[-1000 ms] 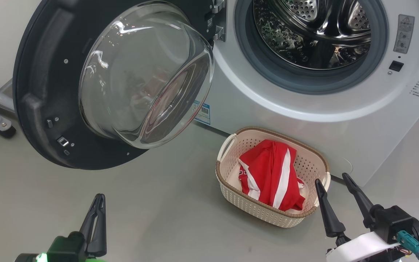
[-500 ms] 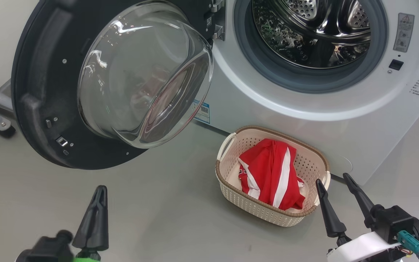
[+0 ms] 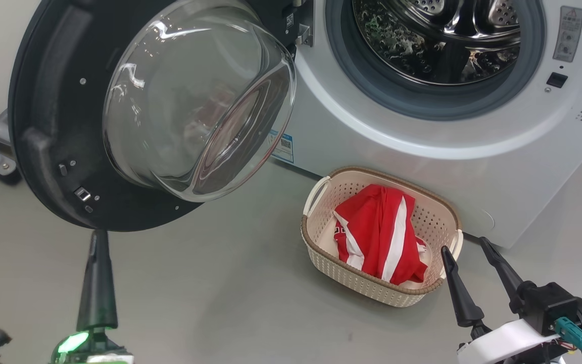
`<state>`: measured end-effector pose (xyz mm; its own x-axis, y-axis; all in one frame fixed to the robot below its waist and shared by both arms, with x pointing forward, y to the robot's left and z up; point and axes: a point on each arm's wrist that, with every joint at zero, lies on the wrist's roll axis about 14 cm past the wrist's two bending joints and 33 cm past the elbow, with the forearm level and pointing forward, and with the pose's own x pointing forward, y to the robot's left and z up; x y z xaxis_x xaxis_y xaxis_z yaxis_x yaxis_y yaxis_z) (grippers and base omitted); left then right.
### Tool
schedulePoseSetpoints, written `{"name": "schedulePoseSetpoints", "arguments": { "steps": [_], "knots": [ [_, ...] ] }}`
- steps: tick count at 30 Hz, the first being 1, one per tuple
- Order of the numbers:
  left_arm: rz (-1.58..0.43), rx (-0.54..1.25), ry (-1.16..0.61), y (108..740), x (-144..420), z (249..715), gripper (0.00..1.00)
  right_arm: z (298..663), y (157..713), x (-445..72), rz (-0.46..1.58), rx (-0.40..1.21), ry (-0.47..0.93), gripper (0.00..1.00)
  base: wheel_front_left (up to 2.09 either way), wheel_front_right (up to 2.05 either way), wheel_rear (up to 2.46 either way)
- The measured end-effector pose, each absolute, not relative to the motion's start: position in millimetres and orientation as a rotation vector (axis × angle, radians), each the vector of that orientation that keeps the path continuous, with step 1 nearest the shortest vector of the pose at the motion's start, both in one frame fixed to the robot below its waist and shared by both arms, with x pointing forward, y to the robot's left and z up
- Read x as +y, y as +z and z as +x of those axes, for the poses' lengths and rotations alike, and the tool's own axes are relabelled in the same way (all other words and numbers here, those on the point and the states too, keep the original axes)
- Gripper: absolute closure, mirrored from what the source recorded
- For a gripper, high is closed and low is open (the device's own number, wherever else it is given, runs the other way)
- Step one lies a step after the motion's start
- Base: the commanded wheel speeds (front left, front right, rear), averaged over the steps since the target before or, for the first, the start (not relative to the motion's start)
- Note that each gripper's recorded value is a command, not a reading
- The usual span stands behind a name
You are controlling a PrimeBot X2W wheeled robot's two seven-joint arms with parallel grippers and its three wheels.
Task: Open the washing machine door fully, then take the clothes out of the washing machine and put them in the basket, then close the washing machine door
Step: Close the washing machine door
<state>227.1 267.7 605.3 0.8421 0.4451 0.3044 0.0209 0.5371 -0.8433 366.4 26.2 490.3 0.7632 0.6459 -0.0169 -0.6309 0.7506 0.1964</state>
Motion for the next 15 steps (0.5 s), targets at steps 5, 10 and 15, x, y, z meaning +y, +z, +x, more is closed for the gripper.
{"name": "schedulePoseSetpoints", "arguments": {
  "steps": [5,10,15],
  "knots": [
    [-1.147,-0.677,0.256,626,291,218,1.00,370,487,23,0.181,0.093,0.692,0.00,0.00,0.00,0.00],
    [-1.125,-0.820,0.289,652,329,206,1.00,375,485,22,0.173,0.099,0.694,0.00,0.00,0.00,0.00],
    [-1.082,-0.913,0.308,674,367,193,1.00,377,482,23,0.168,0.108,0.701,0.00,0.00,0.00,0.00]
  ]
}}
